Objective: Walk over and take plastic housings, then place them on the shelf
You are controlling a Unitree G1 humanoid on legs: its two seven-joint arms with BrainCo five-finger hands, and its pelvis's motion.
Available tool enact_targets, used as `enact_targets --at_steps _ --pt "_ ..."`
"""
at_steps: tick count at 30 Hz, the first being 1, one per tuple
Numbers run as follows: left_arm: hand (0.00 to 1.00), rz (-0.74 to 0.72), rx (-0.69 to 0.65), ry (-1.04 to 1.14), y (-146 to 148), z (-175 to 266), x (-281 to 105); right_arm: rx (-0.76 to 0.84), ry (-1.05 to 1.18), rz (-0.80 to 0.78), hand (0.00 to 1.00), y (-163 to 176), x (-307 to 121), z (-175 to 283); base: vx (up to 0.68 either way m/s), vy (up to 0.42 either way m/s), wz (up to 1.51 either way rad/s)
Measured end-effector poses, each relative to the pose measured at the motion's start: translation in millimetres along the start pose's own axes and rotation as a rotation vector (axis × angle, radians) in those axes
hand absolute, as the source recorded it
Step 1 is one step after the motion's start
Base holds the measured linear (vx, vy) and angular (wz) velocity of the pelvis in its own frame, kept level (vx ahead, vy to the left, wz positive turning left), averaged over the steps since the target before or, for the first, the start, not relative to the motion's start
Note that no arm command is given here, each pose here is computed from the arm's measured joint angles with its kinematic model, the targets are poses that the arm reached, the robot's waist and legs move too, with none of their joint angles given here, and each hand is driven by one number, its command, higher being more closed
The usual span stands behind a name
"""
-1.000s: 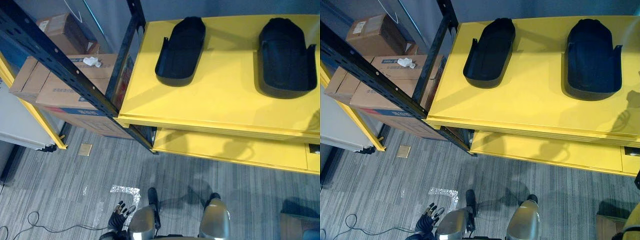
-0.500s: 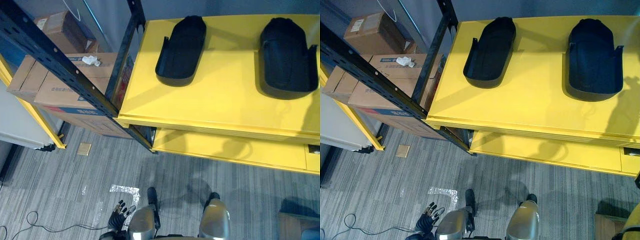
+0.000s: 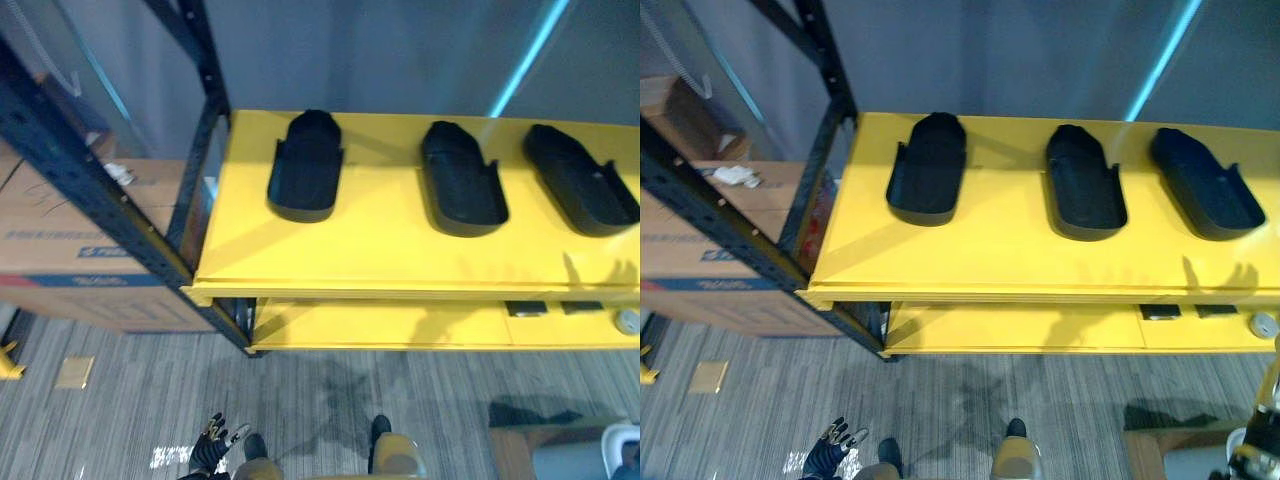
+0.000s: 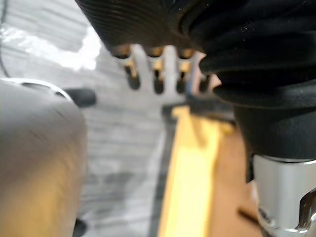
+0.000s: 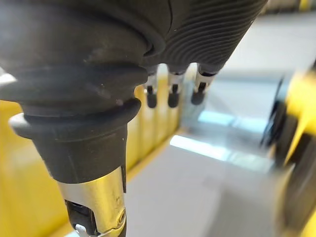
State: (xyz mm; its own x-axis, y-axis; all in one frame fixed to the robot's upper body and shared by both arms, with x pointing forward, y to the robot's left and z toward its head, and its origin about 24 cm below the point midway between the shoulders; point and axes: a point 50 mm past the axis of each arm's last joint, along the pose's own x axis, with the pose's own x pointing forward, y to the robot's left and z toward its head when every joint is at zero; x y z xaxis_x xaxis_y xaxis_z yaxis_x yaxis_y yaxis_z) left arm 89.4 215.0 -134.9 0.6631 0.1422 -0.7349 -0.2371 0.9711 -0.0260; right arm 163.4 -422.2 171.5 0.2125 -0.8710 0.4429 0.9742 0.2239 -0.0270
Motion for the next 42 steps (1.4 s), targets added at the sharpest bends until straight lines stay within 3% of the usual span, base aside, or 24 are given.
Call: enact_targets --at_steps 3,9,15,20,23,31,37,42 --pt "0.00 -0.030 0.003 0.003 -7 3 4 -0.107 -0.008 0.042 0.00 -20 -4 -9 0.02 0.014 -0.48" --pt "0.00 -0.097 0.003 -0.051 -26 26 17 -0.147 0.013 0.130 0.00 -26 -7 -15 0.02 -0.025 -0.27" --pt "0.00 -0.075 -0.094 -0.026 -26 18 14 -0.101 0.050 0.221 0.00 -6 -17 -21 0.04 -0.074 -0.18" --pt "0.00 -0.047 -0.160 -0.008 -26 0 2 0.083 0.188 0.309 0.00 38 -46 -35 0.04 0.093 -1.04" --pt "0.00 -0.050 -0.156 -0.032 -25 3 2 0.088 0.280 0.310 0.00 41 -71 -53 0.04 0.175 -1.12" --pt "0.00 -0.016 -0.097 -0.121 -22 21 6 0.238 0.219 0.365 0.00 40 -110 -36 0.07 0.092 -0.56" --pt "0.00 0.055 -0.222 -0.127 -14 18 4 0.271 0.226 0.454 0.00 48 -135 -37 0.00 0.056 -0.28" --pt "0.00 0.081 -0.279 -0.134 -9 17 1 0.167 0.062 0.497 0.00 38 -134 -19 0.03 -0.152 0.75"
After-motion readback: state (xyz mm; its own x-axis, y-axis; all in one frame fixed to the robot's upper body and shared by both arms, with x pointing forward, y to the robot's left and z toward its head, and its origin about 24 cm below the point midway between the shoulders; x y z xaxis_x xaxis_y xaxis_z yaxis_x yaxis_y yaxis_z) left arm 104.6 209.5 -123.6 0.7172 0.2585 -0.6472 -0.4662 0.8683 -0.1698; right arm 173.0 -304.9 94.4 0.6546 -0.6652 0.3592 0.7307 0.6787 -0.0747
